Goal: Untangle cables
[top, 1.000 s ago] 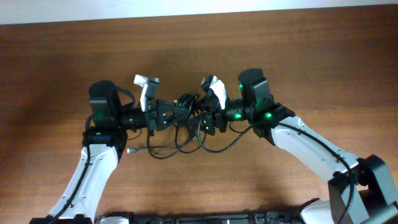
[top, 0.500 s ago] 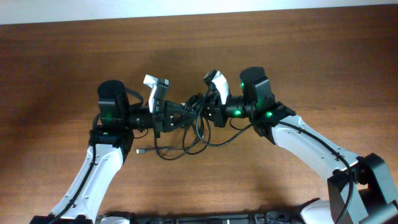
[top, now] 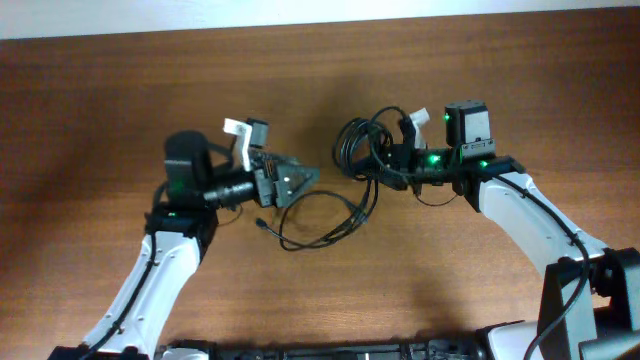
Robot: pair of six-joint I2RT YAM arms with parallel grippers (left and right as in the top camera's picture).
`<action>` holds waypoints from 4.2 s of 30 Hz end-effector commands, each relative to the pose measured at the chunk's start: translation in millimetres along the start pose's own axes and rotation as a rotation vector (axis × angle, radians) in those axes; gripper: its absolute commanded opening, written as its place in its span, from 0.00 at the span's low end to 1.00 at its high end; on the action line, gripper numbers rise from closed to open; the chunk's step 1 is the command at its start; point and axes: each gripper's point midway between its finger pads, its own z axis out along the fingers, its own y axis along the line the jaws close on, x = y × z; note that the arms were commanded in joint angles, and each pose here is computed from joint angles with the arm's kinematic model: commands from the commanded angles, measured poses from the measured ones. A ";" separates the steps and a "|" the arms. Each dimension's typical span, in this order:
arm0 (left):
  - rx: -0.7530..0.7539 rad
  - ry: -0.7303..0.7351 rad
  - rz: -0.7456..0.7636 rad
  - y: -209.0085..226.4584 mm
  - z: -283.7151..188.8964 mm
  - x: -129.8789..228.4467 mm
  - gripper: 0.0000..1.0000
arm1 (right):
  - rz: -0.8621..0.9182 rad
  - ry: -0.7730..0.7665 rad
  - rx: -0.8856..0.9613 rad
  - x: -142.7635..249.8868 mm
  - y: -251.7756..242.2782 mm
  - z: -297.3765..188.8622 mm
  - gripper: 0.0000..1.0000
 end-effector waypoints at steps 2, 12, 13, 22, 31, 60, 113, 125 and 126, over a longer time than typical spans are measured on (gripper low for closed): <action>-0.146 -0.022 0.049 0.0 30.7 4.0 0.99 | 0.166 0.019 -0.009 2.6 3.7 -0.5 0.04; -0.257 -0.157 0.077 -12.9 59.2 -9.4 0.99 | 0.194 0.124 0.035 35.7 2.6 21.3 0.04; -0.263 -0.160 0.077 -11.6 59.2 -9.7 0.99 | 0.186 0.142 0.038 41.4 3.9 25.7 0.04; -0.419 -0.069 -0.016 31.0 58.3 19.8 0.49 | 0.181 0.183 0.020 50.3 9.1 28.6 0.04; -0.494 -0.134 -0.082 54.5 40.4 5.4 0.00 | -0.329 0.217 0.019 61.0 -5.9 25.9 0.41; -0.078 0.078 0.046 4.5 37.7 26.7 0.00 | -0.691 0.033 -0.062 17.2 33.9 33.9 0.04; -0.309 0.132 -0.232 49.3 20.4 55.6 0.38 | -0.520 -0.091 0.160 3.1 10.4 55.3 0.04; -0.478 -0.038 -0.278 77.9 11.5 26.0 0.00 | -0.736 0.211 -0.072 67.6 23.0 53.6 0.04; -0.521 -0.071 -0.314 84.9 7.7 23.2 0.00 | -0.788 0.253 -0.150 78.6 31.2 50.6 0.04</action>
